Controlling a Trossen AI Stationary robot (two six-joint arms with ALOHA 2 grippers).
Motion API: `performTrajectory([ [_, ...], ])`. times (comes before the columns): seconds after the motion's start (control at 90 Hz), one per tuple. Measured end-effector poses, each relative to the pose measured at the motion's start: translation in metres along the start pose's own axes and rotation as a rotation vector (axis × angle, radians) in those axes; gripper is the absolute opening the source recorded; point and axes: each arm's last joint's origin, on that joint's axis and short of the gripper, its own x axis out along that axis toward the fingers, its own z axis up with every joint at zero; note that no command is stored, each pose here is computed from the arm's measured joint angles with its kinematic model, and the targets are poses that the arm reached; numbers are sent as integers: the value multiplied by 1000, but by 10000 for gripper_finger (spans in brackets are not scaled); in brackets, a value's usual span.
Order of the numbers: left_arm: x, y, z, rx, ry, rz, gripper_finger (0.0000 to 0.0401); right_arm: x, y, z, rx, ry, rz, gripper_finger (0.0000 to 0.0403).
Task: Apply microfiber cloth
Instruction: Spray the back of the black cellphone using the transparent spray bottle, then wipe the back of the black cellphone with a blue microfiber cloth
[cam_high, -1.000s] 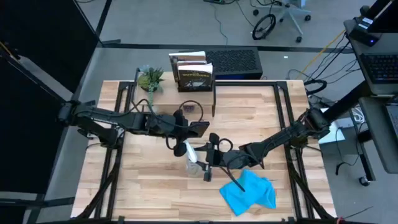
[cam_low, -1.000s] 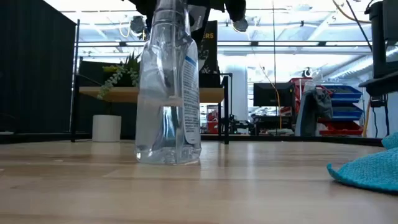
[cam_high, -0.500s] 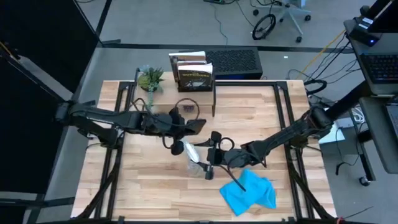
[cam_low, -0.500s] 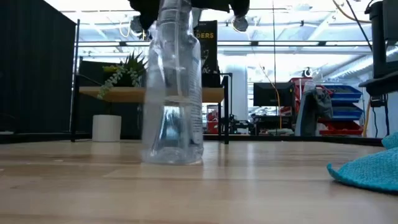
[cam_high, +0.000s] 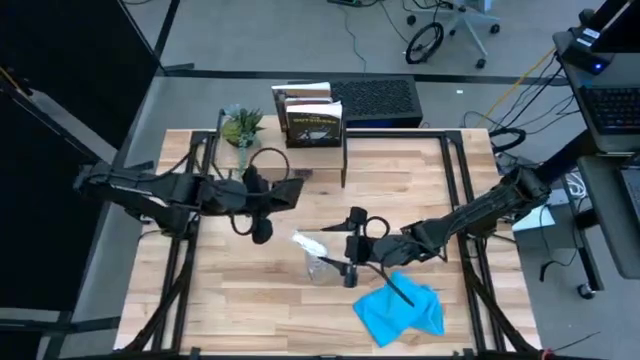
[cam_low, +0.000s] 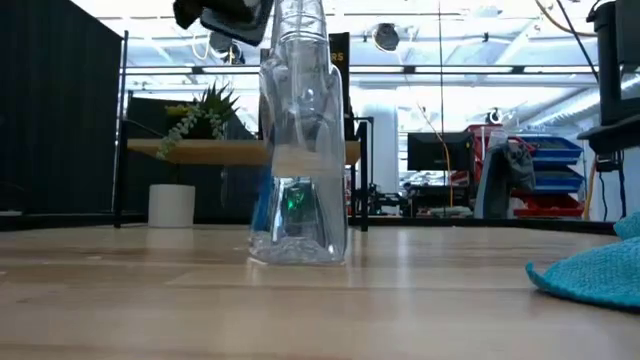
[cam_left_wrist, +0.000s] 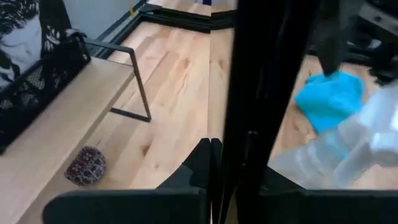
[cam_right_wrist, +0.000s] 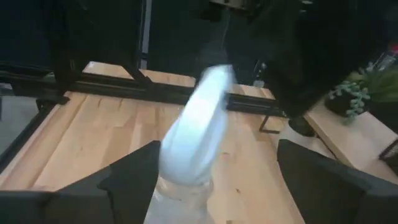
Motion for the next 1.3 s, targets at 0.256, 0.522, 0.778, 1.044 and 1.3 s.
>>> performTrajectory([
  [0.256,-16,-4,-7,-38,65,-115,6,-57,-4,10,40,104,93,302],
  [0.522,-36,-21,-42,-183,409,-197,6,-109,0,-10,188,383,172,302],
  [0.778,-34,-76,-77,-300,577,-291,6,-111,30,-46,183,613,90,302],
  [1.044,-4,-153,-115,-254,580,-418,6,-98,64,-78,104,717,45,302],
  [1.3,72,-164,-147,-155,678,-292,6,-91,71,-89,73,749,21,302],
])
